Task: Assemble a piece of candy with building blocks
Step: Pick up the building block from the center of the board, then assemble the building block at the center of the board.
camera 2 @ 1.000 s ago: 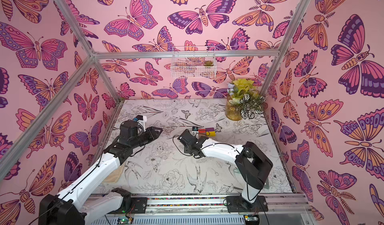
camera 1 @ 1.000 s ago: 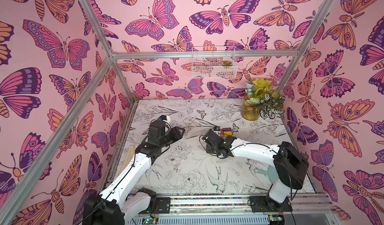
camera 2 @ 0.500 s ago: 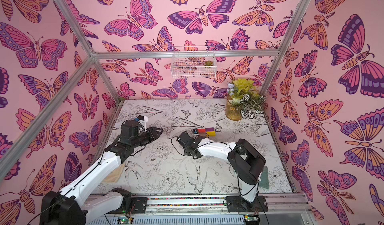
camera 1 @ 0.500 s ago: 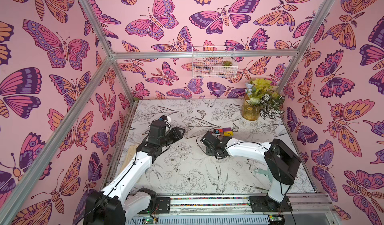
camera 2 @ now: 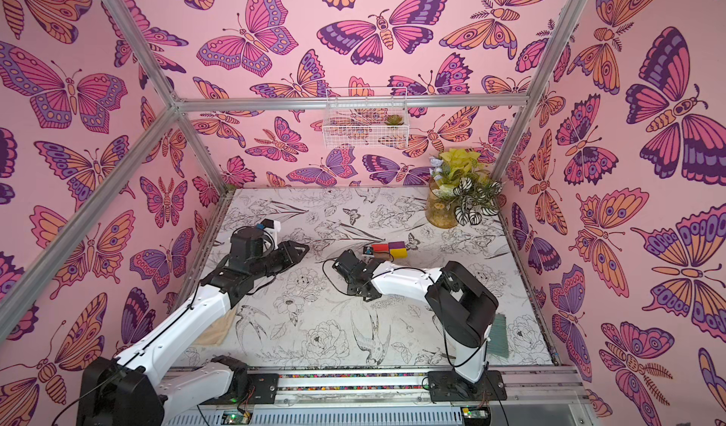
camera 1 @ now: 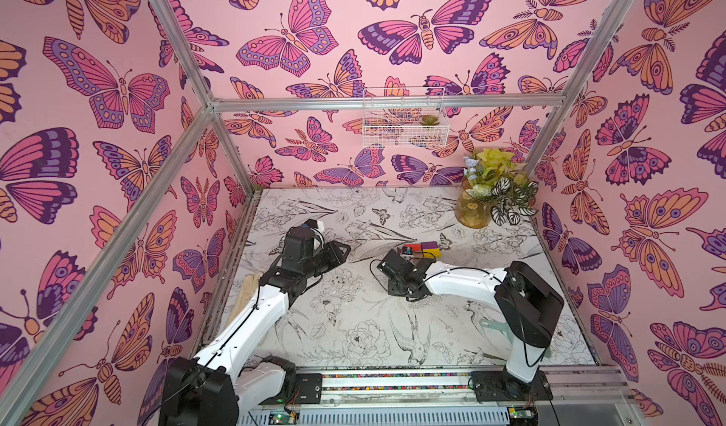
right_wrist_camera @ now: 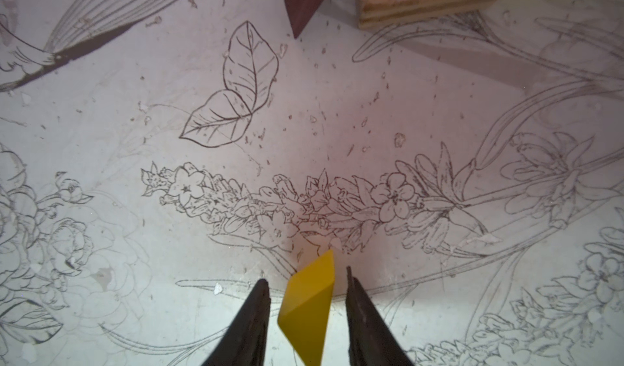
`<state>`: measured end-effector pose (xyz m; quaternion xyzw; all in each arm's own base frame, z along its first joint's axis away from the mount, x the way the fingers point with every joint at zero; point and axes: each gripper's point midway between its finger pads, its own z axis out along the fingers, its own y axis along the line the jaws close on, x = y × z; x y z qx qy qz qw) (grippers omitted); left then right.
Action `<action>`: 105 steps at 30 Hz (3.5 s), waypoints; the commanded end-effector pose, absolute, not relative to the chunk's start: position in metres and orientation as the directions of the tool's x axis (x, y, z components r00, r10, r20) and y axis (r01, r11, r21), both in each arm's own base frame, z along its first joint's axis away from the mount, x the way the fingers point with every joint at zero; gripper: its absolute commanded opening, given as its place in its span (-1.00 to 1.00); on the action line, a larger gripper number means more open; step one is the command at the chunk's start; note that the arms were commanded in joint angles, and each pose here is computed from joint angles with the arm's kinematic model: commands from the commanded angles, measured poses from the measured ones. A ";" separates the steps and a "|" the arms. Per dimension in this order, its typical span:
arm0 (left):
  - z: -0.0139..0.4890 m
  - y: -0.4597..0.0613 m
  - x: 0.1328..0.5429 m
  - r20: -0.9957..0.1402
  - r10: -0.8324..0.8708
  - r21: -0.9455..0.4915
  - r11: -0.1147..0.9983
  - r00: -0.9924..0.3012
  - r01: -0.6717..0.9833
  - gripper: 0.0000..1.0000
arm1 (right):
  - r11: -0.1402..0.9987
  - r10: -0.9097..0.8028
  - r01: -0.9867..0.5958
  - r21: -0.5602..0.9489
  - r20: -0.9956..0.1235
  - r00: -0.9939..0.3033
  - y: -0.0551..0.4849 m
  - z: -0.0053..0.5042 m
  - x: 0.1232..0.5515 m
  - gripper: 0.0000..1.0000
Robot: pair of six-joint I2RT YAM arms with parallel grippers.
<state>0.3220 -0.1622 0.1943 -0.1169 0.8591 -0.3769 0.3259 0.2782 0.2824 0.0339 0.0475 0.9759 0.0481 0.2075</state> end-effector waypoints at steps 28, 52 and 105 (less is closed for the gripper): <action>0.187 -0.163 0.325 -0.460 -0.440 -0.726 0.686 -0.771 0.042 -0.28 | 1.000 -0.011 -0.018 0.006 -0.563 -0.826 0.242 0.110 0.304 -0.78; 0.183 -0.165 0.327 -0.426 -0.467 -0.746 0.666 -0.775 0.008 -0.31 | 0.998 -0.038 -0.060 0.031 -0.477 -0.878 0.104 0.072 0.412 -0.82; 0.177 -0.167 0.328 -0.412 -0.458 -0.743 0.670 -0.788 -0.002 -0.33 | 0.999 -0.010 -0.025 0.032 -0.401 -0.916 0.114 0.027 0.436 -0.74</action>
